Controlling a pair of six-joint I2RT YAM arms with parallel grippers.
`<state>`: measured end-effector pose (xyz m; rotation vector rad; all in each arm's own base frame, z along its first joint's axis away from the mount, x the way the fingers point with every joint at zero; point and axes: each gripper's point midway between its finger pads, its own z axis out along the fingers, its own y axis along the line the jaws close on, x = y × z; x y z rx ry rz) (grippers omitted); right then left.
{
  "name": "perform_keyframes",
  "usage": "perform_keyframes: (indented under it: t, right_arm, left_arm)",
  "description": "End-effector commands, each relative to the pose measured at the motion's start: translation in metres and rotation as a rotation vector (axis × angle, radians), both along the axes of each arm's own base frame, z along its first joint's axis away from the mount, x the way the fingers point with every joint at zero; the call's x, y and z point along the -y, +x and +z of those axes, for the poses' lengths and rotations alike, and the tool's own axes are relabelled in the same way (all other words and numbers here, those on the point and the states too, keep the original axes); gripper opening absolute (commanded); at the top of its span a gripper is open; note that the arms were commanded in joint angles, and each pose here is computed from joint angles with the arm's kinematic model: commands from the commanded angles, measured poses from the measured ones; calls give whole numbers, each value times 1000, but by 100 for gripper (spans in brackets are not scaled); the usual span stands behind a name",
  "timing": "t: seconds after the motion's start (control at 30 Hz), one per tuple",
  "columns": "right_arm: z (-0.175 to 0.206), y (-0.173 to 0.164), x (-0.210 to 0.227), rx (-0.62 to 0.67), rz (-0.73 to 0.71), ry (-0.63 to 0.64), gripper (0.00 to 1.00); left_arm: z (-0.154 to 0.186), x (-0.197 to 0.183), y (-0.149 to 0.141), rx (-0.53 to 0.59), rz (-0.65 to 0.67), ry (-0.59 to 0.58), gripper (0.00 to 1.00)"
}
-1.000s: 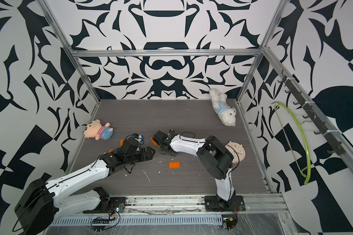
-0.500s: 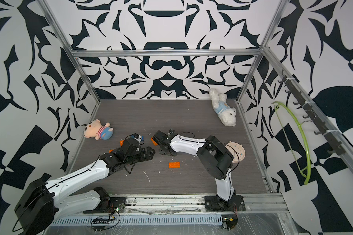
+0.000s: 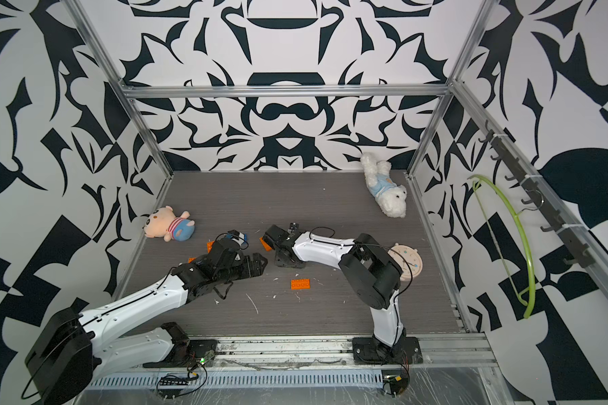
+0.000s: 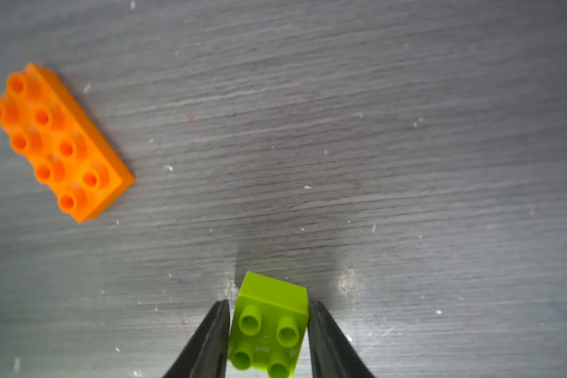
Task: Assemble the number 5 with lego
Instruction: Pick up the lego brick from the center of the board.
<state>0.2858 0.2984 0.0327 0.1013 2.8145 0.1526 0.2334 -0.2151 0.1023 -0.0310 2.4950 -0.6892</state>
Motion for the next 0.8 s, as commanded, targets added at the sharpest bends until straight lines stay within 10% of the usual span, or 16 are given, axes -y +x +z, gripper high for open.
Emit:
perform_keyframes:
  t: [0.0, 0.77]
  right_arm:
    - [14, -3, -8, -10, 161, 5, 44]
    - [11, -3, 6, -33, 262, -8, 47]
  left_arm:
    - [9, 6, 0, 11, -18, -18, 99]
    - [-9, 27, -10, -37, 7, -93, 99]
